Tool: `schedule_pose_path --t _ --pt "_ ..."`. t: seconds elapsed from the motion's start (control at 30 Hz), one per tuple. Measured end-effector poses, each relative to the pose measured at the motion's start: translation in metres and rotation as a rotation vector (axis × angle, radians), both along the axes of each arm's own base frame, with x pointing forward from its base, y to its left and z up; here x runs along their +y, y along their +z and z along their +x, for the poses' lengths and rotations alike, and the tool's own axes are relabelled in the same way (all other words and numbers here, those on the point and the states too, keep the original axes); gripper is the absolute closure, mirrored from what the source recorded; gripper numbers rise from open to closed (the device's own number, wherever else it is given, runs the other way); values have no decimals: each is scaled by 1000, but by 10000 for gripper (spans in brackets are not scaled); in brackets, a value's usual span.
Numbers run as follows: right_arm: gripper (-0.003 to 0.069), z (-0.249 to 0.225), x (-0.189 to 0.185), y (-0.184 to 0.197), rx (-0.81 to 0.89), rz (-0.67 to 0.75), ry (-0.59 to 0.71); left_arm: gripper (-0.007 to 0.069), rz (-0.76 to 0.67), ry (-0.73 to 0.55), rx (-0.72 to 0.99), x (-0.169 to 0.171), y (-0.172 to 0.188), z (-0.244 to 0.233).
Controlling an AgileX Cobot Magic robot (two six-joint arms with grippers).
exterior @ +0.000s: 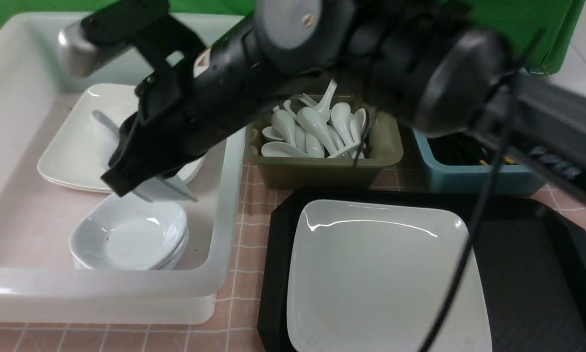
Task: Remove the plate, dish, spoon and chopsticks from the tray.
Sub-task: Use the right arm to put the small plate into the large storage box on the left, then use the right arm to grab a plate from the dinner plate
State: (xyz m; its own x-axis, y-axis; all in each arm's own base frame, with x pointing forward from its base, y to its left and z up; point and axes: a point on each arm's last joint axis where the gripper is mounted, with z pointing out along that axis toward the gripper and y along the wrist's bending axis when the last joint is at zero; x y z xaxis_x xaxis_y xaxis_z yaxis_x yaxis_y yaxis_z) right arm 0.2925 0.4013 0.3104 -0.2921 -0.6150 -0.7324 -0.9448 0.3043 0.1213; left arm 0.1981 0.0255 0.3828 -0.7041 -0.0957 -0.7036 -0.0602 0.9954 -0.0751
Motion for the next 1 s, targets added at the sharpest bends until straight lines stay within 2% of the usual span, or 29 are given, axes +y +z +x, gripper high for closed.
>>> schedule_pose_path --t 0.13,0.23,0.3,0.33,0.37,0.47,0.5,0.53,0.67,0.73,0.83,0.9,0.97,1.0 --pt "578 12 23 -43 7 -36 1 626 -45 -21 -15 -5 0 -6" --pt "536 17 29 -63 7 -61 -2 626 -72 -71 -12 -10 -3 -6" --pt "459 18 30 -63 3 -60 -6 626 -89 -96 -8 -12 -5 -6" --pt "449 18 30 -63 3 -60 -6 626 -88 -100 -8 -13 -6 -6" --pt "367 18 30 -60 3 -53 -12 626 -105 -110 -12 -14 -6 -5" --pt "236 14 26 -51 31 -62 -14 626 -117 -123 -22 -16 -6 -5" --pt "236 13 26 -51 34 -66 -12 626 -118 -124 -22 -16 -6 -5" --pt "187 8 21 -41 53 -88 5 626 -125 -126 -26 -17 -5 -5" --pt "172 -3 7 -13 61 -117 38 626 -144 -130 -31 -18 -5 -4" --pt "213 -11 -16 17 34 -177 46 626 -147 -155 -42 -21 -4 -4" --pt "402 -6 -55 42 -13 -334 -32 626 -153 -245 -44 -38 -3 -3" --pt "571 10 -87 58 -43 -362 -190 626 -161 -360 -34 -61 -4 -4" --pt "627 24 -124 65 -23 -381 -318 626 -152 -504 -6 -90 -9 -5" --pt "629 27 -127 62 -15 -388 -329 626 -152 -518 -5 -92 -9 -6"
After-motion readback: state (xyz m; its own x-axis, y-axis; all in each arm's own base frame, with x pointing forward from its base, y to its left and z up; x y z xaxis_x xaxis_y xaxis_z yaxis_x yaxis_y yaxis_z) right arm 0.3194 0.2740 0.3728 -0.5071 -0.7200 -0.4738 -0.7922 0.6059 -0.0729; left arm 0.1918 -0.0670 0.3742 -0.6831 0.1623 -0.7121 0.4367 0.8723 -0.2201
